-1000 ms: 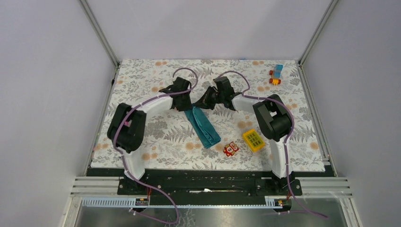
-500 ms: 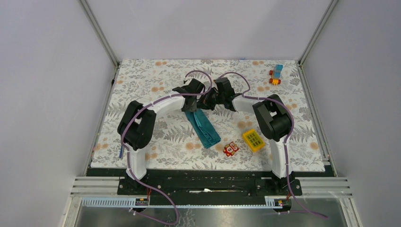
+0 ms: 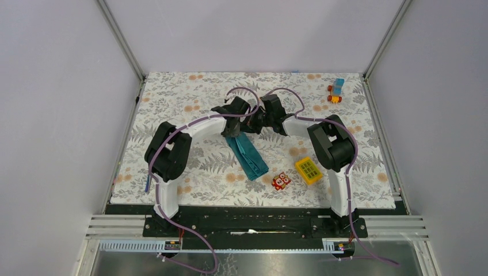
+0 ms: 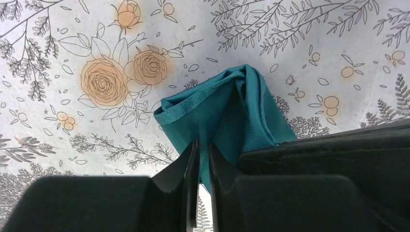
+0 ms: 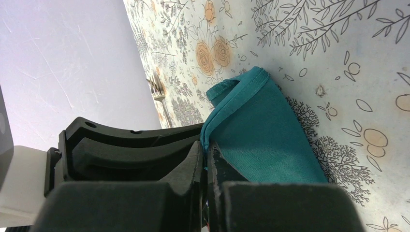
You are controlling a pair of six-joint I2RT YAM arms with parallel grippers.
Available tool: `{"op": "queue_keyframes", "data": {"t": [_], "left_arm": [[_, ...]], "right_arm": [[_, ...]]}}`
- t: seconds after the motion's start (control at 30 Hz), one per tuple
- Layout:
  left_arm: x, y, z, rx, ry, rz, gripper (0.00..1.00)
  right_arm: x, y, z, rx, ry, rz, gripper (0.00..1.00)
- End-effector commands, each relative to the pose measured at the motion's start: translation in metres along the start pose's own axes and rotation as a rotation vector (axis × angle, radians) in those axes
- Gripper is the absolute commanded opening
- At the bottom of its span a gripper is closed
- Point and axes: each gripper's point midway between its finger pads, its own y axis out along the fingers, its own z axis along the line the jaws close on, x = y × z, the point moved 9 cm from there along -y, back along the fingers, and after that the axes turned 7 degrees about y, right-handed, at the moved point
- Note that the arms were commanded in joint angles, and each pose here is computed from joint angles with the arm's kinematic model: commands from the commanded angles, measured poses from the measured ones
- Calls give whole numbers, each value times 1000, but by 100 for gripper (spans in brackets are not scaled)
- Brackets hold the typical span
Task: Fold the napkin into a case and place the utensils inside
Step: Grasp the top corner of the smaller rectangle folded napkin from the folded napkin.
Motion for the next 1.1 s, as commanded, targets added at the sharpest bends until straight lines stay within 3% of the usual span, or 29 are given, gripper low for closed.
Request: {"op": "queue_keyframes", "data": {"t": [0.0,0.13,0.5,1.07], "left_arm": [[13,-4,-5,-21,-8,-57,12],[17,-10,-4,-44,-21,-68,0],[11,-8,16,-258,-112,-55,0],[5,-26,27,-295,-148,-103,0]], "right_arm": [[-7,2,8,44,-18,33,0],[-10,5,8,51,-3,28,0],[-26,24,-2,118,124,-28,0],[-31,31,-36,117,202,-98,0]]}}
